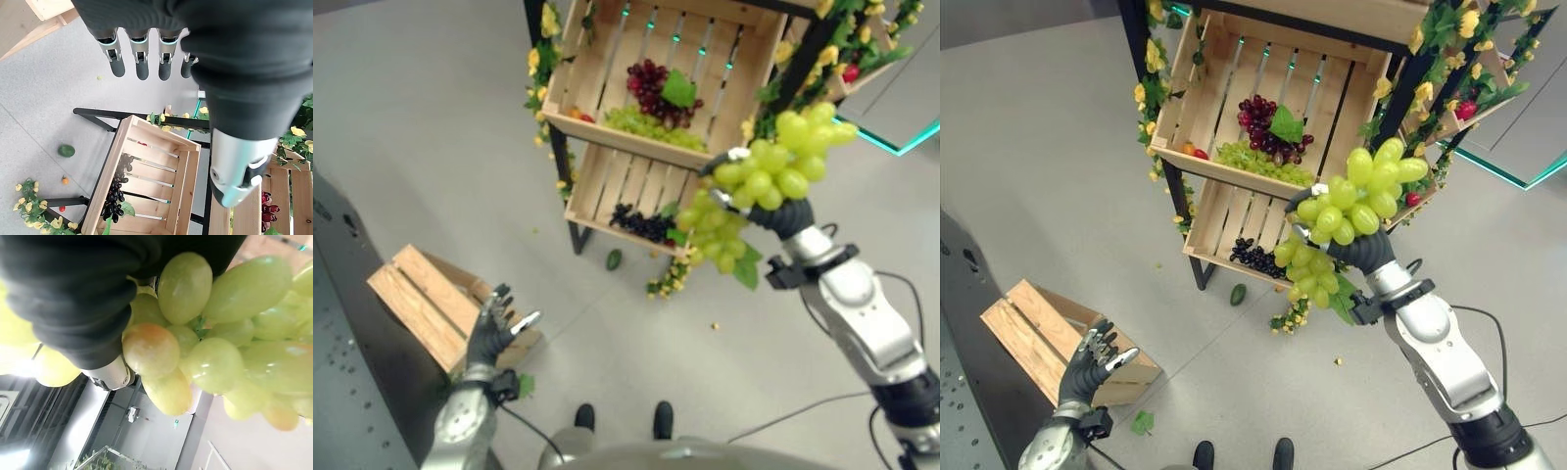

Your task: Pick up the fruits from the basket on one side to the basket on the other side

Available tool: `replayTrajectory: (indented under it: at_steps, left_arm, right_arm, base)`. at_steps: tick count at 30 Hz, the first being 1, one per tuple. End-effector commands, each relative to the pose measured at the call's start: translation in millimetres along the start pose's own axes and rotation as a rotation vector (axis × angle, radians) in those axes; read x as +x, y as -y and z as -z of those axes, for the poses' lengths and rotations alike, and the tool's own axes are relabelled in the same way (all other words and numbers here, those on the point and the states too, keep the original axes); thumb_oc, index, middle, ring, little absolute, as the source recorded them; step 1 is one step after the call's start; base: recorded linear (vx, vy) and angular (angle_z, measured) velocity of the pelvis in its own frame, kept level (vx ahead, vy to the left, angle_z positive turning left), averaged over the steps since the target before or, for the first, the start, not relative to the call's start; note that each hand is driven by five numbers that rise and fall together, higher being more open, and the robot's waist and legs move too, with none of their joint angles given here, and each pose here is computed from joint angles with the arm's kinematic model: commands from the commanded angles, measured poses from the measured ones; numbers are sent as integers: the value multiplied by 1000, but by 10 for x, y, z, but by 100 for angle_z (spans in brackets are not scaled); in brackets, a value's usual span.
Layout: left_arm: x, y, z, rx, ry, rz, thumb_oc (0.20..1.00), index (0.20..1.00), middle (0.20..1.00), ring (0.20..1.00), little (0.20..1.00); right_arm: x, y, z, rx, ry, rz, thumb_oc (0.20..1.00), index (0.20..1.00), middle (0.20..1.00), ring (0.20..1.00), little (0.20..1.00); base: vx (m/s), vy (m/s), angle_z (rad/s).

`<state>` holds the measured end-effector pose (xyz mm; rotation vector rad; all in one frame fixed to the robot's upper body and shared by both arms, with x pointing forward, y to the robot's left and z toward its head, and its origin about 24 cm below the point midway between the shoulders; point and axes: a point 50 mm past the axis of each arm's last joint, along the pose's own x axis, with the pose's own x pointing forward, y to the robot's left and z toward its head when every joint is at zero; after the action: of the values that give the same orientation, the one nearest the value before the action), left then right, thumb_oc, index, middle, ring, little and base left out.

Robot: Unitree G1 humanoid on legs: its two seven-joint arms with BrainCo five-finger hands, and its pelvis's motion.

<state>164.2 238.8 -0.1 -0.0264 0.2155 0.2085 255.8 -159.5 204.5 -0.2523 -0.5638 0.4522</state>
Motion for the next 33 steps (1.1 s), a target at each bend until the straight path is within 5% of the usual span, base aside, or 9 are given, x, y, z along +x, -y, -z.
replayTrajectory:
  at_steps: [1, 19, 33]
  left_arm:
    - [35, 30, -81, 1, 34, 56, 1000, 1000, 1000, 1000, 1000]
    - [75, 91, -85, 6, 16, 122, 1000, 1000, 1000, 1000, 1000]
    - [75, 84, -88, 14, -1, 170, 1000, 1000, 1000, 1000, 1000]
  right_arm:
    - [227, 98, -294, -34, 153, 2, 200, 200, 200, 200, 200]
    - [664, 131, -265, -103, 98, -47, 200, 200, 200, 200, 200]
    - [1006, 504, -357, -226, 41, 47, 200, 200, 200, 200, 200]
  base:
    - [0, 0, 0]
    - [1, 0, 1]
    - [-5, 5, 5]
